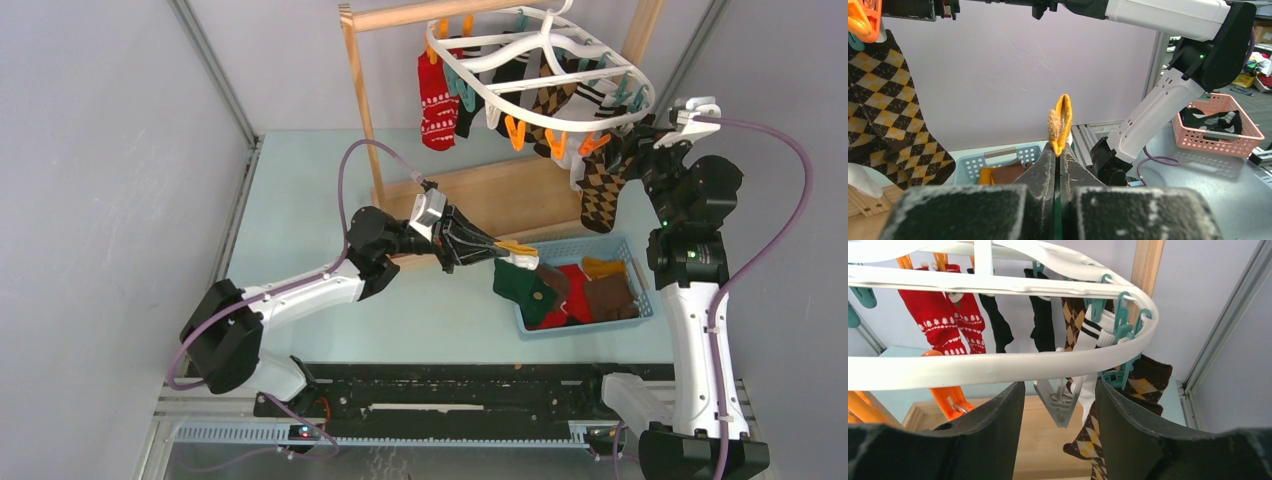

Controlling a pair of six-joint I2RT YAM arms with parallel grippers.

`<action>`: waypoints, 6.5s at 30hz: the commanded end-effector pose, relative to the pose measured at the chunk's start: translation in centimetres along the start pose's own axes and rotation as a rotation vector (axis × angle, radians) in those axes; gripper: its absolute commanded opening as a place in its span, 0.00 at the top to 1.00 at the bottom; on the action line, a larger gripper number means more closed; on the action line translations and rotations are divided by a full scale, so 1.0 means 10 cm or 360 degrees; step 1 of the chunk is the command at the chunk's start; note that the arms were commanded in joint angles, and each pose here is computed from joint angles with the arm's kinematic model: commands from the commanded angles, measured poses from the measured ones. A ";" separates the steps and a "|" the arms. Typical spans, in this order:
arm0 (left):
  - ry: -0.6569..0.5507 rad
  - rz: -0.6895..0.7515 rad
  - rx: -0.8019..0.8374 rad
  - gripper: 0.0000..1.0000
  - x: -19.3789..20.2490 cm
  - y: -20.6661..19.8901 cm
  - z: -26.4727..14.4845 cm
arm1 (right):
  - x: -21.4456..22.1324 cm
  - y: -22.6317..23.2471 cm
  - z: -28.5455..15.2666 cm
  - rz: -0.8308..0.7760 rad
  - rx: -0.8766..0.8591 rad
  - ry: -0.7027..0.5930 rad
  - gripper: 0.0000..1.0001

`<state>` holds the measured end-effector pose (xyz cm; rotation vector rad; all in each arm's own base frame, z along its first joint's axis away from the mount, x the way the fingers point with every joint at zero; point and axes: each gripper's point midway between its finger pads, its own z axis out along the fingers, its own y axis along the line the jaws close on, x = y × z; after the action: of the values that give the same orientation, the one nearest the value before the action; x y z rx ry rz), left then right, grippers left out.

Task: Clip the socks to the hanger
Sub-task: Open the clamp at the hanger, then clamp the sock onto the hanger, then pick up the sock from the bin.

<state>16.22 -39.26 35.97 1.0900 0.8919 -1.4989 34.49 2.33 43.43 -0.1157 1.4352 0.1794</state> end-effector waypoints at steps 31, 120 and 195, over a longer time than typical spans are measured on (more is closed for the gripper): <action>-0.0116 0.0041 -0.0364 1.00 -0.26 0.79 0.32 | -0.23 0.09 -0.04 0.0107 -0.0048 -0.0151 0.78; -0.0732 -0.0585 0.0101 1.00 -0.38 1.71 1.02 | -0.08 0.43 -0.19 0.0219 -0.0343 -0.0004 0.83; -0.0326 -0.0564 -0.0735 0.19 0.61 1.07 -0.48 | 1.42 0.61 -1.52 0.0078 -0.0821 0.0729 0.25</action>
<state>28.92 -41.17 26.99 0.3521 1.3518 -1.6847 21.96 5.44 30.02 -0.4823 1.7984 0.5687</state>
